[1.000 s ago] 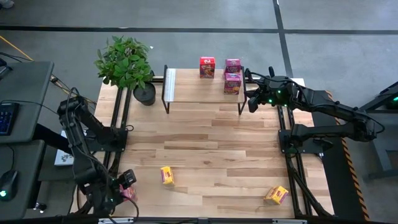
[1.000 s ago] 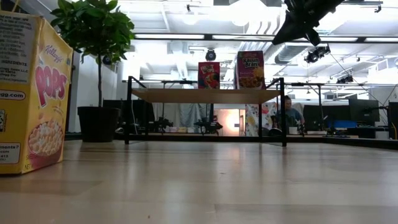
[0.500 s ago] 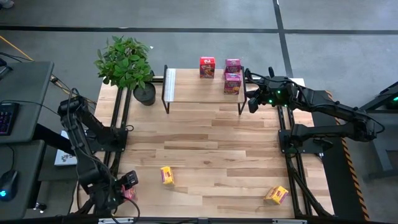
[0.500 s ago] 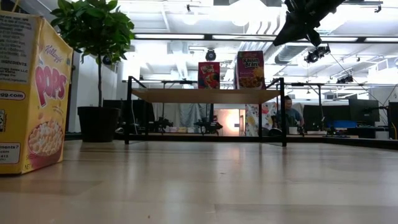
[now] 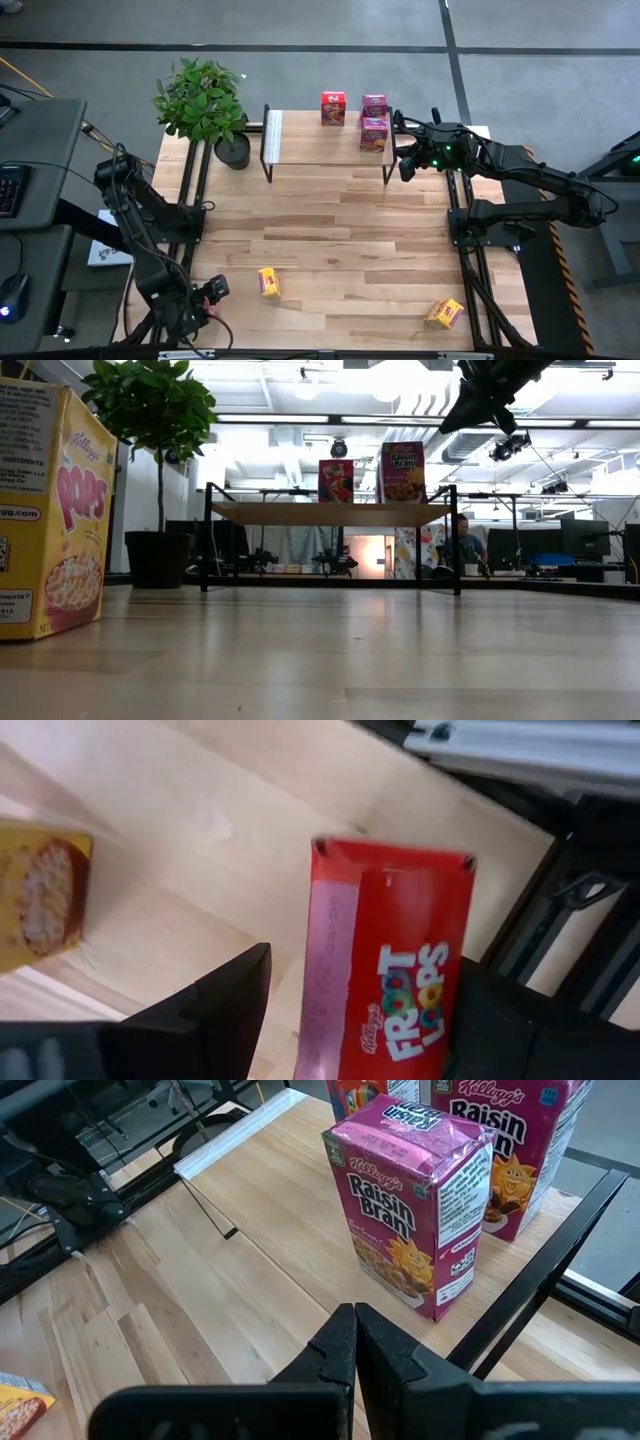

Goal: Stack cereal on shelf
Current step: Put the red cereal box on the shelf

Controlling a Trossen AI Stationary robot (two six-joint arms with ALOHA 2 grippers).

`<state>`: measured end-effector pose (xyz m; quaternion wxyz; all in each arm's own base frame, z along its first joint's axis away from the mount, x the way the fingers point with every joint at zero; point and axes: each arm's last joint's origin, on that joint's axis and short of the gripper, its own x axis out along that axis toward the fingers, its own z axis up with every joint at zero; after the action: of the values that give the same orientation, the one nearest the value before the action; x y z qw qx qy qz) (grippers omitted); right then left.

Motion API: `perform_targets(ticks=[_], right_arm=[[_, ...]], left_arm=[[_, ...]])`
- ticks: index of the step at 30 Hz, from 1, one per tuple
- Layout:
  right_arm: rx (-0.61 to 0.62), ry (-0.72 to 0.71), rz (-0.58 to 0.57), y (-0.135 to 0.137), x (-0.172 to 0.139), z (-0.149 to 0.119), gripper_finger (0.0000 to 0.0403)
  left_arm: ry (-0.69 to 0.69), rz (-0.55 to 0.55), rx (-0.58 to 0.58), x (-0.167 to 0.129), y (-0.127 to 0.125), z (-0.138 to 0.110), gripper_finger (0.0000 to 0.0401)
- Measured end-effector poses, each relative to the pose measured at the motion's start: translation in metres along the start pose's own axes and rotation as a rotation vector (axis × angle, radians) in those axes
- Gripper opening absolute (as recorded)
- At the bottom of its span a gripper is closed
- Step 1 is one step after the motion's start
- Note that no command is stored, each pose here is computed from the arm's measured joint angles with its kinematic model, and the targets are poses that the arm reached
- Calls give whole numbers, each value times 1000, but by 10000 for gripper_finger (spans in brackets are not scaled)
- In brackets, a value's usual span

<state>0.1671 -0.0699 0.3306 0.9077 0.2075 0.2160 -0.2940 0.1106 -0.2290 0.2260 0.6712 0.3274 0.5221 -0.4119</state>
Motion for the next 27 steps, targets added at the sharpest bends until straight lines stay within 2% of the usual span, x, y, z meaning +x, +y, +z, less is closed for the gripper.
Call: perform_targets(ticks=[6,11,22,27], right_arm=[[0,0,0,0,0,0,0],[0,0,0,0,0,0,0],[-4,0,0,0,0,0,0],[-4,0,0,0,0,0,0]], left_arm=[[13,-15,-15,4,4,-3,250],[-40,-48,-37,5,6,3,240],[-44,-56,-97,4,8,3,136],[-70,-48,-223,-17,18,9,101]])
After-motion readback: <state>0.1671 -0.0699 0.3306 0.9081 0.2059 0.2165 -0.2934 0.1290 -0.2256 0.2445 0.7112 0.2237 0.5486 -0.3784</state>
